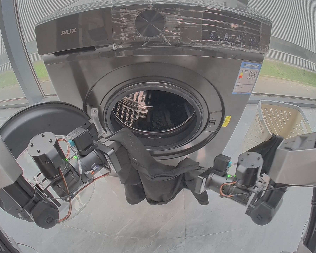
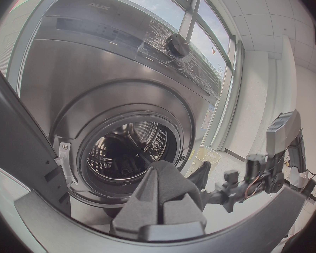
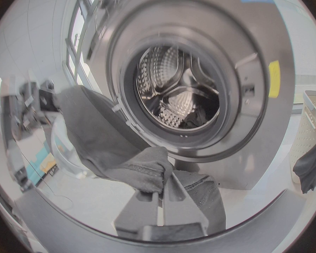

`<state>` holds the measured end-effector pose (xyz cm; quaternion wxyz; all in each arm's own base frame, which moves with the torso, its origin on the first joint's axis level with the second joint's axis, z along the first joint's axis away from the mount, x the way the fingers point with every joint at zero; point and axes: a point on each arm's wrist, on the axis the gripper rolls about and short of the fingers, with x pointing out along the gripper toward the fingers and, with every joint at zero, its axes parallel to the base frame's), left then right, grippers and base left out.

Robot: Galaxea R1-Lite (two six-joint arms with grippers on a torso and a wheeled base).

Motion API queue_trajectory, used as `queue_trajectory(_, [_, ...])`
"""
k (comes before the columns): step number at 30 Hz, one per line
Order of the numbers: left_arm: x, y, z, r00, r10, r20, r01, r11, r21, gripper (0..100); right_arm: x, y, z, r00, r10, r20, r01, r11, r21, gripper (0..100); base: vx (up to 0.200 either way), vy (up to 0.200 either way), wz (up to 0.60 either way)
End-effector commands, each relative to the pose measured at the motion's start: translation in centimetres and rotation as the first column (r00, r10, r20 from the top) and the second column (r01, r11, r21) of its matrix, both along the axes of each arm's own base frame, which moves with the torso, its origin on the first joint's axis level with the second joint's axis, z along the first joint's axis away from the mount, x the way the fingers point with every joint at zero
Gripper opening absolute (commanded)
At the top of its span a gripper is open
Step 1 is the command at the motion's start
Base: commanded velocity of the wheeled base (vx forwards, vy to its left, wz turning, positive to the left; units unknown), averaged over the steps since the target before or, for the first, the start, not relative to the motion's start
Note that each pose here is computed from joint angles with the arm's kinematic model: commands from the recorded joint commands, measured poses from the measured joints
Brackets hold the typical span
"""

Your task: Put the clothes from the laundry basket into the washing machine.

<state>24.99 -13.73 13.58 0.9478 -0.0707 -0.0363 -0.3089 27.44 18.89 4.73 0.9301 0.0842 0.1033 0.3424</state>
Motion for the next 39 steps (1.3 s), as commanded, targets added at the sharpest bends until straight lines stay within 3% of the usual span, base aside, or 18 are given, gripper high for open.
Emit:
queue_trajectory(1, [0.0,1.4,0.9,0.999,0.038,0.024,-0.038,0.999,-0.018,0,-4.6,-3.4,6.7,0.998,0.026,0.054,-0.034,0.987,0.159,0,0.0,0.0,0.0])
queue_trajectory(5, [0.4,2.7,1.6,0.998,0.057,0.042,-0.055,0.998,-0.039,0,-6.0,-4.3,8.2,0.998,0.027,0.056,-0.039,0.975,0.218,0,0.0,0.0,0.0])
queue_trajectory(12, [0.4,3.8,1.1,0.997,0.077,0.016,-0.077,0.997,-0.03,0,-5.5,-4.9,9.2,0.992,-0.011,0.124,-0.016,0.978,0.21,0,0.0,0.0,0.0])
queue_trajectory(20, [0.0,3.4,0.4,0.998,0.055,-0.005,-0.055,0.998,-0.008,0,-5.0,-4.1,10.1,0.983,-0.045,0.176,0.006,0.977,0.215,0,0.0,0.0,0.0])
queue_trajectory(39, [0.9,2.0,-0.3,1.0,0.018,-0.014,-0.018,1.0,0.001,0,-5.2,-3.6,10.2,0.98,-0.093,0.176,0.052,0.973,0.226,0,0.0,0.0,0.0])
